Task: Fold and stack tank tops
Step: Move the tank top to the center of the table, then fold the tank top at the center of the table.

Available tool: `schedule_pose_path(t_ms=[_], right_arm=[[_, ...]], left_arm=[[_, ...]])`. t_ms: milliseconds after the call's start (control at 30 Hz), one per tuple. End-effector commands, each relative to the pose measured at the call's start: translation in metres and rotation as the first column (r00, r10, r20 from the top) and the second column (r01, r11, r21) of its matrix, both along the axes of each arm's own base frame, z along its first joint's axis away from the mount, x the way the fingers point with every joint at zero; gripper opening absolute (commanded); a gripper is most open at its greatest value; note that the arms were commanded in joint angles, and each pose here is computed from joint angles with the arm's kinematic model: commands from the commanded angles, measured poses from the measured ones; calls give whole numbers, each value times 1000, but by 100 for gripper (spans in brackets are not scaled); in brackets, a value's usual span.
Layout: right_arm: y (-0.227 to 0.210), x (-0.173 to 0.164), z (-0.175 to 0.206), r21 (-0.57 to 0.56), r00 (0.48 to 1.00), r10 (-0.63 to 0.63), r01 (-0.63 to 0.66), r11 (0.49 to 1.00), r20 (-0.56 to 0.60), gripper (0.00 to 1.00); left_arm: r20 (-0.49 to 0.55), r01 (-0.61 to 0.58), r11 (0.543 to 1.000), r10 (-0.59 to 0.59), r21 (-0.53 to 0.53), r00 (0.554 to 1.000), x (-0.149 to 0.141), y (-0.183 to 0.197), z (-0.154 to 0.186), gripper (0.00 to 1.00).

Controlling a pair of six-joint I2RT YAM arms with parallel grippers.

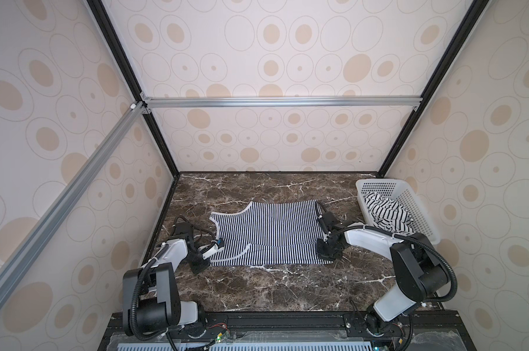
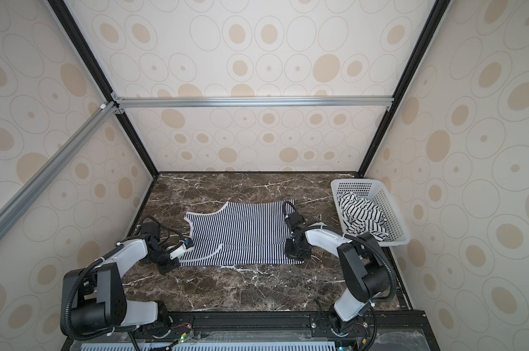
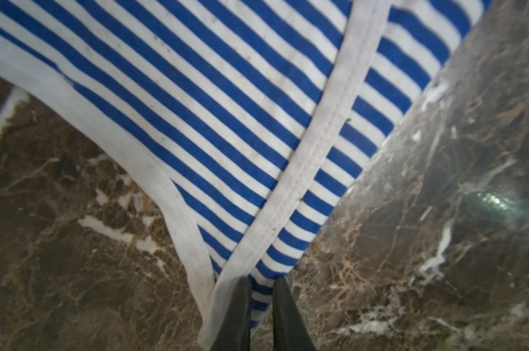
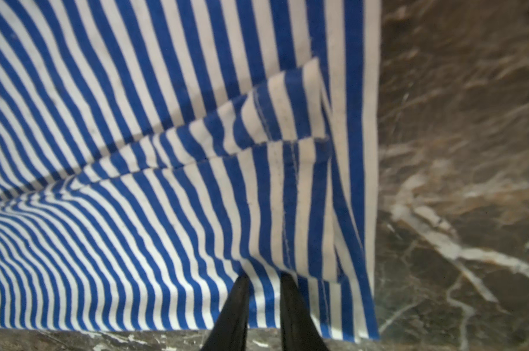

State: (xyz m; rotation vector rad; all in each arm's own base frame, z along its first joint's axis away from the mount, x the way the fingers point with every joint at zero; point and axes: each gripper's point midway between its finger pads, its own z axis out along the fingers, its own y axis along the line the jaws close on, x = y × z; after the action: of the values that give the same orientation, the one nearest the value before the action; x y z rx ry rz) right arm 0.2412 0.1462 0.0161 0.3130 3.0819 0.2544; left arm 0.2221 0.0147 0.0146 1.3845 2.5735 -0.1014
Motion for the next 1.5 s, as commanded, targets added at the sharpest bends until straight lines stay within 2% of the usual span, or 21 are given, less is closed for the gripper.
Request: schedule_pose_path(t_ms=[0, 167, 267, 300, 367, 433, 600, 700, 900, 1067, 1233, 1333, 1467], right_arm=[[-21, -50, -21, -91, 987, -27, 12, 996, -160, 22], [-19, -59, -12, -74, 987, -15, 3, 997, -158, 22], [-12, -54, 4, -34, 993, 7, -11, 999, -122, 27], [-10, -49, 12, -24, 995, 10, -13, 1000, -97, 30], [-6, -37, 27, -15, 999, 19, -20, 1000, -50, 39], [-3, -20, 42, -23, 1000, 27, -27, 999, -3, 47], [8, 27, 74, -28, 995, 65, -63, 998, 78, 54], [9, 63, 91, -25, 989, 61, -59, 998, 132, 58], [-6, 141, 102, 32, 983, -7, 2, 999, 183, 57], [-30, 192, 87, 46, 982, -74, 67, 997, 174, 57], [-53, 228, 53, 42, 986, -119, 115, 992, 115, 56], [-57, 245, 37, 44, 988, -120, 116, 992, 100, 56], [-56, 260, 20, 55, 990, -116, 112, 992, 80, 51]], left_arm=[[-40, 23, 999, -21, 45, 999, -11, 12, 1, 15], [-34, 16, 998, -14, 54, 999, -8, 19, 9, 15], [-12, 11, 1000, -11, 19, 1000, -1, 13, 27, 19], [5, 2, 1000, -2, -11, 1000, 2, 9, 37, 25], [63, -16, 997, 21, -70, 998, 16, 0, 61, 46], [142, -32, 994, 47, -104, 989, 33, -8, 86, 55], [328, -53, 992, 87, -111, 941, 80, -35, 123, 58], [411, -99, 983, 155, -155, 899, 114, -54, 138, 59], [441, -172, 933, 306, -317, 844, 193, -93, 162, 61], [417, -195, 926, 324, -323, 849, 250, -124, 146, 61], [328, -248, 904, 366, -348, 871, 296, -148, 114, 59], [288, -273, 892, 385, -360, 877, 315, -156, 92, 59], [234, -299, 876, 403, -378, 885, 327, -166, 67, 59]])
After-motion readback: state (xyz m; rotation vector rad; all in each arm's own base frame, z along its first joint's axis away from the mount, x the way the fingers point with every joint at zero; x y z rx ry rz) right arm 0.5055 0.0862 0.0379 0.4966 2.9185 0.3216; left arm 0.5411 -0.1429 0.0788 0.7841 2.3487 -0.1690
